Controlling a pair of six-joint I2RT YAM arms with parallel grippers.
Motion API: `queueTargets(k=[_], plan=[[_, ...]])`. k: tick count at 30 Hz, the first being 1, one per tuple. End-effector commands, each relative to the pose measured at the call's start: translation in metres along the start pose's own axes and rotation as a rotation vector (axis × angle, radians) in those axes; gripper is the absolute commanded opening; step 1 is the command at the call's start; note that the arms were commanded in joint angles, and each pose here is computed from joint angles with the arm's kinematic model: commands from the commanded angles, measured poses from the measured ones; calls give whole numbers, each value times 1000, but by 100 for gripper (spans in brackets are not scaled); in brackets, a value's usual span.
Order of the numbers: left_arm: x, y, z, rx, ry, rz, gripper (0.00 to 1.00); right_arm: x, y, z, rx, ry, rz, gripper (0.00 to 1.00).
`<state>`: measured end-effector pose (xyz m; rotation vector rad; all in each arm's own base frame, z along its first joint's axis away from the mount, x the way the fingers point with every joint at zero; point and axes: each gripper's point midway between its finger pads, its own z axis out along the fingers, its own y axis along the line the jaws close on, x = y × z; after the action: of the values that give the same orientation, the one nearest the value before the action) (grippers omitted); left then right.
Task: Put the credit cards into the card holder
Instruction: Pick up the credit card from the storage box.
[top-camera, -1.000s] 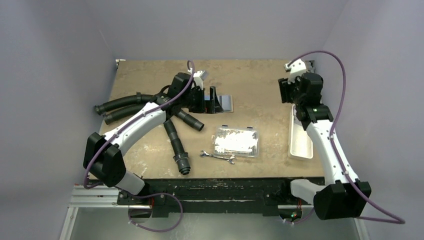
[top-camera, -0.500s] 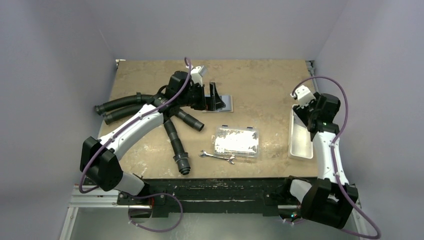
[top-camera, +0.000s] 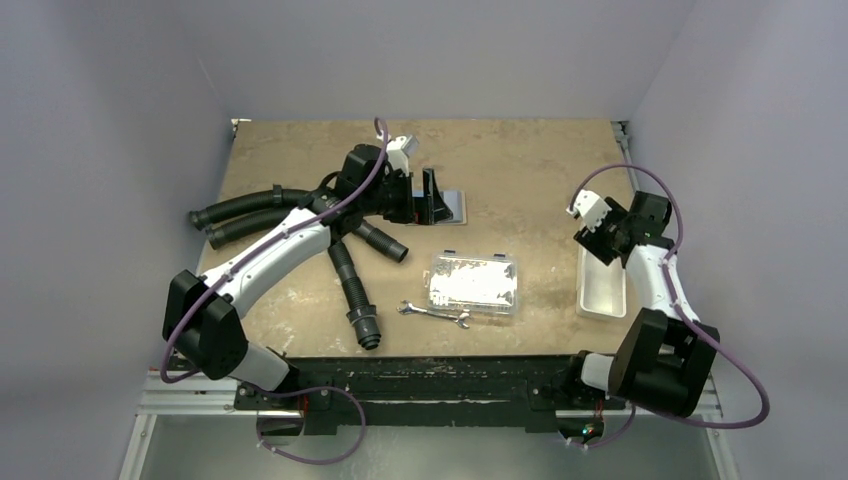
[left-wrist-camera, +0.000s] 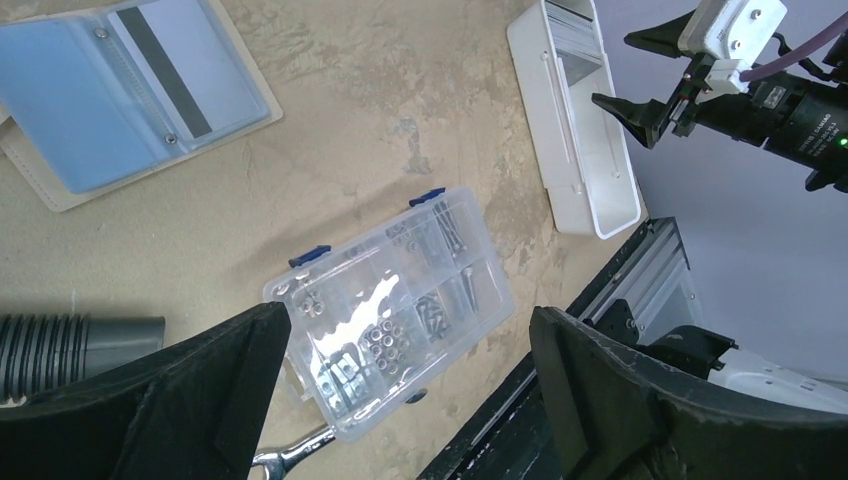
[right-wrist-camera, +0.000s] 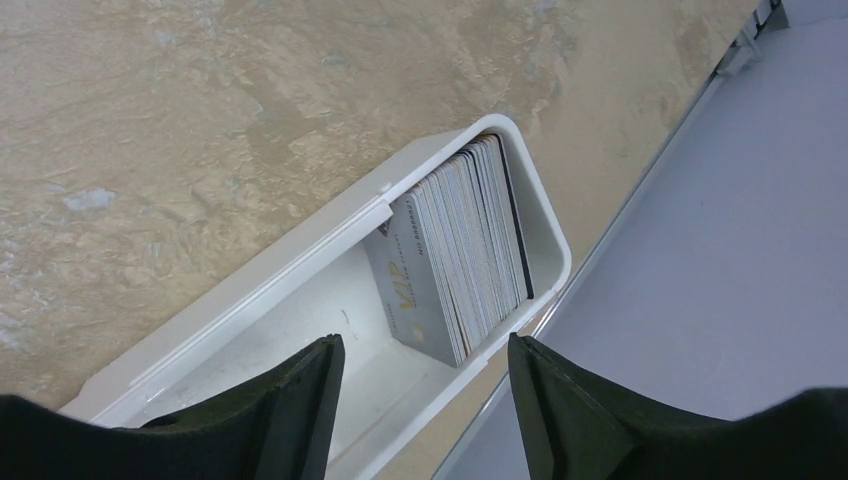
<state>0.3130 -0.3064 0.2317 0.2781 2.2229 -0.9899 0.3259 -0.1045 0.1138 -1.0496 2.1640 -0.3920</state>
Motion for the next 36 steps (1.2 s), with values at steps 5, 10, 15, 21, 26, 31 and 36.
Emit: queueTargets(k=[5,10,15,21,26,31,36], plan=[[-15,-6,1,16,-29,41,100,2,-27,9,76,20,-103,70],[-13,-4,4,16,-19,36,99,7,-32,19,104,29,-113,72],[-12,-1,6,19,-8,28,99,8,-30,26,88,24,-127,72],[-10,2,9,17,-1,20,99,19,-27,33,75,67,-140,71],[-10,3,9,15,0,19,99,23,-23,39,80,76,-138,70],[-10,4,10,18,2,16,99,25,-27,41,125,80,-142,69],[-9,5,11,19,4,14,99,27,-33,46,172,99,-144,64]])
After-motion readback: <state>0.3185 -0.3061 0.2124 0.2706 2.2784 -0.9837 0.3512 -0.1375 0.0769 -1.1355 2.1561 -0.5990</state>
